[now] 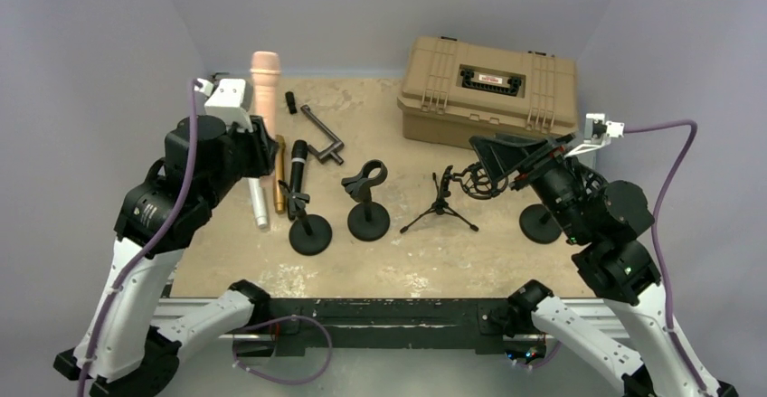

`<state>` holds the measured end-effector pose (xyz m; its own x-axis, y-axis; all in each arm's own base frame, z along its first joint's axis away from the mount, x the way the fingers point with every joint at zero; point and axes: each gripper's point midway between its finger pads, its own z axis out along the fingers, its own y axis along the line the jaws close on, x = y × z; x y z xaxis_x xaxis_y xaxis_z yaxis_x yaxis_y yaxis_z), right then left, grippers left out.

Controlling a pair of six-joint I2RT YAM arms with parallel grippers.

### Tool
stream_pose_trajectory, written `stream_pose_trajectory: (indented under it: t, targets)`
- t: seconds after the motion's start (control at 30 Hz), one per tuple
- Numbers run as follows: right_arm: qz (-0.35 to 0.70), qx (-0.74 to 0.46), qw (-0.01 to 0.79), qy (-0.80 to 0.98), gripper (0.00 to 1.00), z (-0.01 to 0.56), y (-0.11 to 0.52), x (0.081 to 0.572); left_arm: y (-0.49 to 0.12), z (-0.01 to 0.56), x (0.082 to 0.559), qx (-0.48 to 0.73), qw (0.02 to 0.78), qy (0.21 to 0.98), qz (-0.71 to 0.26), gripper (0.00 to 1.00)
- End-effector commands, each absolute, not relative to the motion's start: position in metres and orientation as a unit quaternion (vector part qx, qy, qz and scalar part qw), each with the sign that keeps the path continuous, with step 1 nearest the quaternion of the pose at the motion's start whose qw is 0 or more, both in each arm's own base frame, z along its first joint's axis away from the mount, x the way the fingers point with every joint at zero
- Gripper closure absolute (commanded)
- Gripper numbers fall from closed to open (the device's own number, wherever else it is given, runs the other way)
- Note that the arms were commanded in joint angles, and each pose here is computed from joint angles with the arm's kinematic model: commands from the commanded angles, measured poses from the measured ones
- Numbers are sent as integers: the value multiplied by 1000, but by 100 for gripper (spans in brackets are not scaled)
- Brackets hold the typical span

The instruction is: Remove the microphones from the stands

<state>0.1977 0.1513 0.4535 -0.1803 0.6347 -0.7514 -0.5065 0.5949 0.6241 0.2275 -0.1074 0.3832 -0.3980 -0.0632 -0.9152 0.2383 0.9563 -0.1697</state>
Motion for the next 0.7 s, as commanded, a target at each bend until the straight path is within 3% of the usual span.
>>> stream_pose_trajectory:
  t: [0.0,0.13,0.4,0.67]
  targets:
    - [420,63,658,622,5,457,136,196,-16,342,245,-35,510,857,69,100]
    - [423,60,660,618,6,461,135,192,31,300,258,-152,474,859,116,100]
    - [427,60,661,614,6,462,132,186,85,213,279,-279,412,851,166,100]
    - [452,64,670,585,7,469,127,175,115,134,293,-310,283,888,190,100]
